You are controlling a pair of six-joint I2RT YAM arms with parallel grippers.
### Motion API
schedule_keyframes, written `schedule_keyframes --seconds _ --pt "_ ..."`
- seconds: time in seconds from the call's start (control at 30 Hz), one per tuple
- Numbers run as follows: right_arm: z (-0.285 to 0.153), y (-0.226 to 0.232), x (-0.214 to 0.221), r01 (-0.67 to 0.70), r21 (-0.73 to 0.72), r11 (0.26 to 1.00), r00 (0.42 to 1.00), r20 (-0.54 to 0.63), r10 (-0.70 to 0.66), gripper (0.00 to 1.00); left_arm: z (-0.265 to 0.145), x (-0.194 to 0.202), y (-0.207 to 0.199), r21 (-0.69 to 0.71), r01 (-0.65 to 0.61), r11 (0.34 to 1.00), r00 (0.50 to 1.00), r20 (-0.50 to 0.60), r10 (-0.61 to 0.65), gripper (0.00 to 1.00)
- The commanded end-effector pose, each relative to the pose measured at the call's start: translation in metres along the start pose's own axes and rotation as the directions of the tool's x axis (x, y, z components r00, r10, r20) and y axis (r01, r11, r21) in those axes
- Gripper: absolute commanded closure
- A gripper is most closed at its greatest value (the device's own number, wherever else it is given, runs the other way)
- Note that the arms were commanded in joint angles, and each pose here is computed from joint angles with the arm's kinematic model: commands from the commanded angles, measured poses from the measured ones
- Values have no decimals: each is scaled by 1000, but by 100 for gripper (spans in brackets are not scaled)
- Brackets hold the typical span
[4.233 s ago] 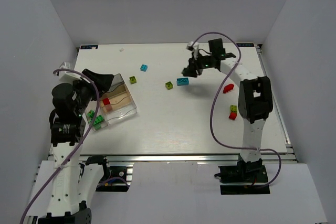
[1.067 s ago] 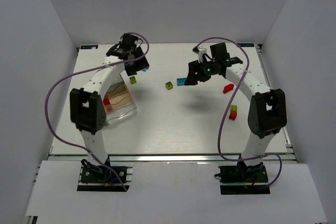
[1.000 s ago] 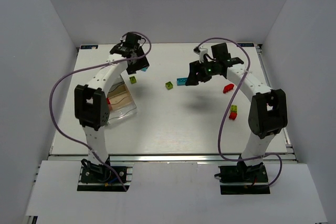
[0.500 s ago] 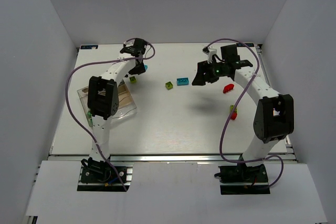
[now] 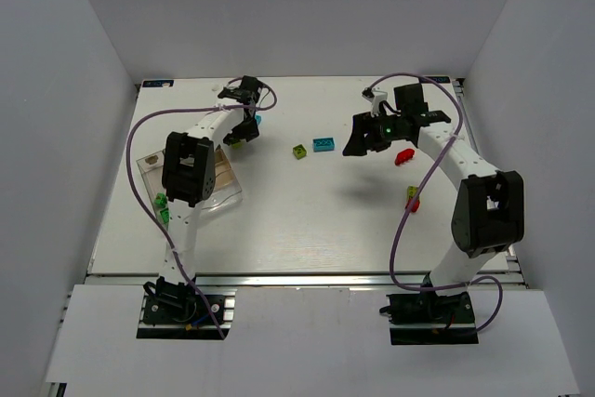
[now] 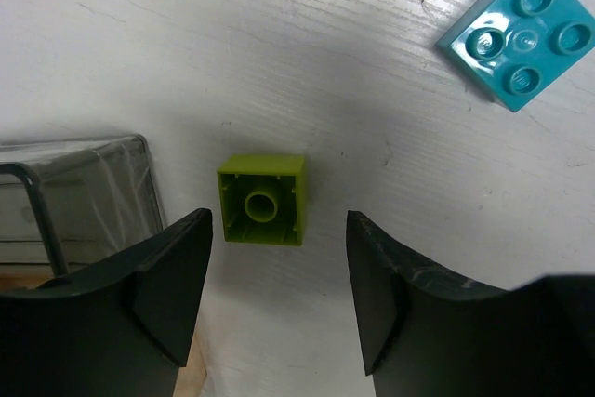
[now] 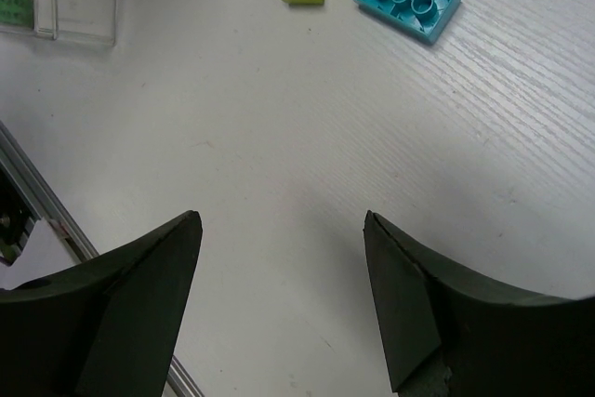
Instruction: Sort the legos into containers by color
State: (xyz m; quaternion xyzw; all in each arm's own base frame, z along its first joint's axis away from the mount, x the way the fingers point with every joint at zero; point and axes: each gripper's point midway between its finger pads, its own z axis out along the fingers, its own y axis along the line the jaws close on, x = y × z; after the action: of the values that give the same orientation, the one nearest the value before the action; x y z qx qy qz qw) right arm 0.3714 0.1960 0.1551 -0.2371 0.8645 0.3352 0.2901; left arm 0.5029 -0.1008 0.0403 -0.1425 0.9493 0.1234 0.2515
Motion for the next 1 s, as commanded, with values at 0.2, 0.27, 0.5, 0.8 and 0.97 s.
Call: schedule_keyframes --seconds 0.2,0.27,0.5,0.8,0.97 --pt "-16 9 -11 50 0 999 998 45 -50 25 2 -4 -1 41 33 999 999 10 -33 46" --pt "-18 11 -8 51 -1 999 998 41 -51 25 3 -1 -2 48 35 998 999 8 -35 48" --pt "-21 10 -3 50 3 999 998 39 -50 25 -25 -21 -16 184 38 982 997 63 -51 75" --pt "-19 14 7 71 -19 997 997 34 -70 43 -151 -56 0 457 19 889 962 234 -141 100" --pt "-14 17 16 97 -52 994 995 11 -97 94 -154 -38 52 398 133 908 960 176 -218 100"
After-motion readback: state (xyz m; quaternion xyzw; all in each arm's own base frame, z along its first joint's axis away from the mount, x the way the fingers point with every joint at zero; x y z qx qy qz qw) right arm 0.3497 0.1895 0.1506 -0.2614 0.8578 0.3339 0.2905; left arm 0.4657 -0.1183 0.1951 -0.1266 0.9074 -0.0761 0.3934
